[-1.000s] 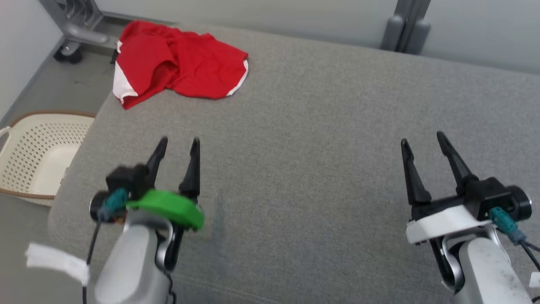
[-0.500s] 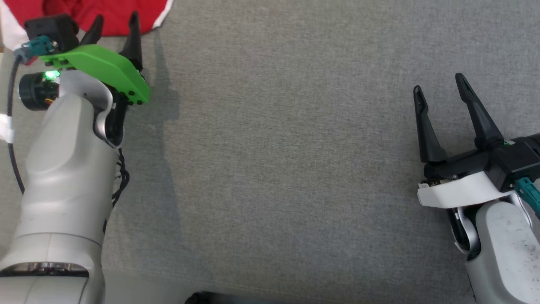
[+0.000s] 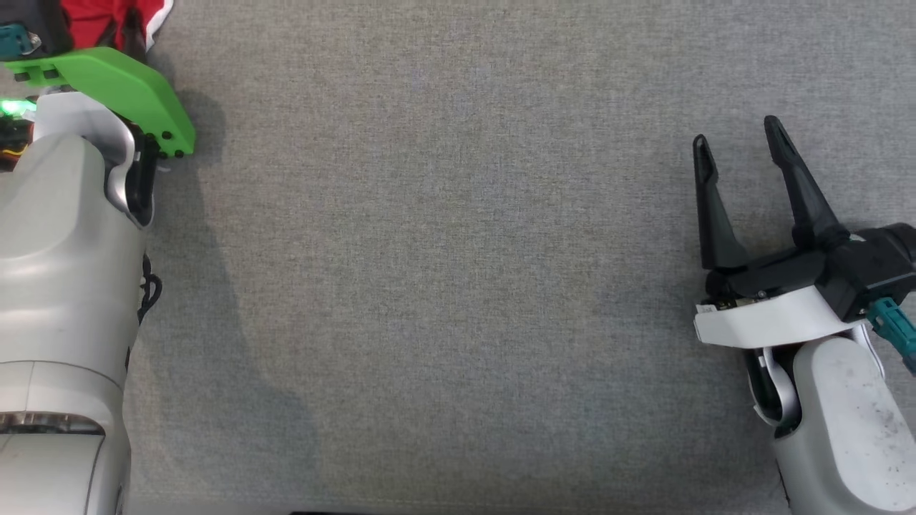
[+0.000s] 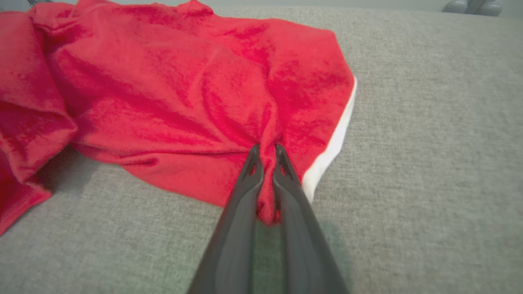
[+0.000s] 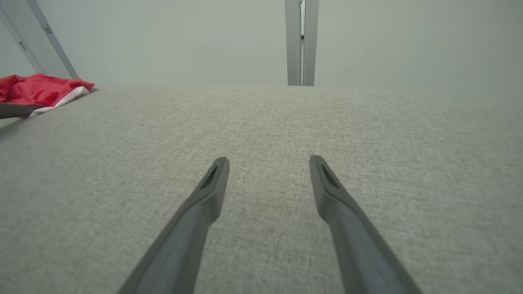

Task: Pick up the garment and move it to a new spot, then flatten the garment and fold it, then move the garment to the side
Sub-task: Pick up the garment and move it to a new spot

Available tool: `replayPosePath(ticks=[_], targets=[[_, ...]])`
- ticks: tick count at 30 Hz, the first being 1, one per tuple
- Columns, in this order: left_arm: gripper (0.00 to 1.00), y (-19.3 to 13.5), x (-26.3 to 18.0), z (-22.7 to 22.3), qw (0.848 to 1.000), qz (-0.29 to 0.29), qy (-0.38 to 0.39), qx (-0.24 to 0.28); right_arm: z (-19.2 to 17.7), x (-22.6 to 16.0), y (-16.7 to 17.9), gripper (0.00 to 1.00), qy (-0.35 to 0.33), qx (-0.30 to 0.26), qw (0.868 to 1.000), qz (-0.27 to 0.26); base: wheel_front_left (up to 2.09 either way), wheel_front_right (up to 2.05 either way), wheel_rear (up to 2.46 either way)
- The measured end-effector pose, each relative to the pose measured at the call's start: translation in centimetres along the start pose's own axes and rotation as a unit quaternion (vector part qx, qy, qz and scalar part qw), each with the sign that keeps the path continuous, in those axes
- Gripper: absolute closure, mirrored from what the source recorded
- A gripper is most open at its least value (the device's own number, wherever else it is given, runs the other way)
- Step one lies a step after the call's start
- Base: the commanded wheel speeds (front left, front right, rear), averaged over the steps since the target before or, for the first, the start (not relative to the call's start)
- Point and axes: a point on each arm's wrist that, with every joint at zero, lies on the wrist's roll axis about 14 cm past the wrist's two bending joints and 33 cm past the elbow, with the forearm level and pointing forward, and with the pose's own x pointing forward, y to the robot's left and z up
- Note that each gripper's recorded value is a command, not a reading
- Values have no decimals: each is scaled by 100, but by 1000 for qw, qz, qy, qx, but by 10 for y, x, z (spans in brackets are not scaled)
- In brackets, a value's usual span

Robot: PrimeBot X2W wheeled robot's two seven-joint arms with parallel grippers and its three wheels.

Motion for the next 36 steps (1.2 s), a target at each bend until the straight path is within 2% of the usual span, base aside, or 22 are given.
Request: replayPosePath(ticks=[3, 10, 16, 20, 24, 28, 31, 33, 36], targets=[[100, -11, -7, 15, 1000, -17, -23, 8, 6, -5, 3, 0, -1, 10, 1000, -6, 0, 0, 0], [100, -71, -37, 80, 989, -90, -121, -2, 33, -21, 9, 0, -18, 27, 999, -22, 0, 0, 0], [100, -161, -93, 117, 961, -214, -173, -9, 56, -43, 7, 0, -34, 31, 998, -40, 0, 0, 0], [100, -216, -153, 156, 924, -308, -224, -24, 78, -61, 0, 0, -55, 29, 996, -58, 0, 0, 0], [100, -261, -222, 191, 873, -398, -277, -51, 92, -81, -9, 0, -71, 40, 994, -79, 0, 0, 0], [100, -294, -284, 206, 826, -469, -301, -85, 99, -104, -23, 0, -79, 41, 990, -108, 0, 0, 0], [100, -311, -324, 213, 790, -518, -300, -130, 106, -119, -34, 0, -87, 40, 987, -130, 0, 0, 0], [100, -317, -337, 214, 782, -529, -298, -145, 109, -128, -41, 0, -91, 36, 985, -145, 0, 0, 0], [100, -318, -327, 204, 795, -513, -273, -174, 114, -138, -48, 0, -98, 35, 982, -158, 0, 0, 0]])
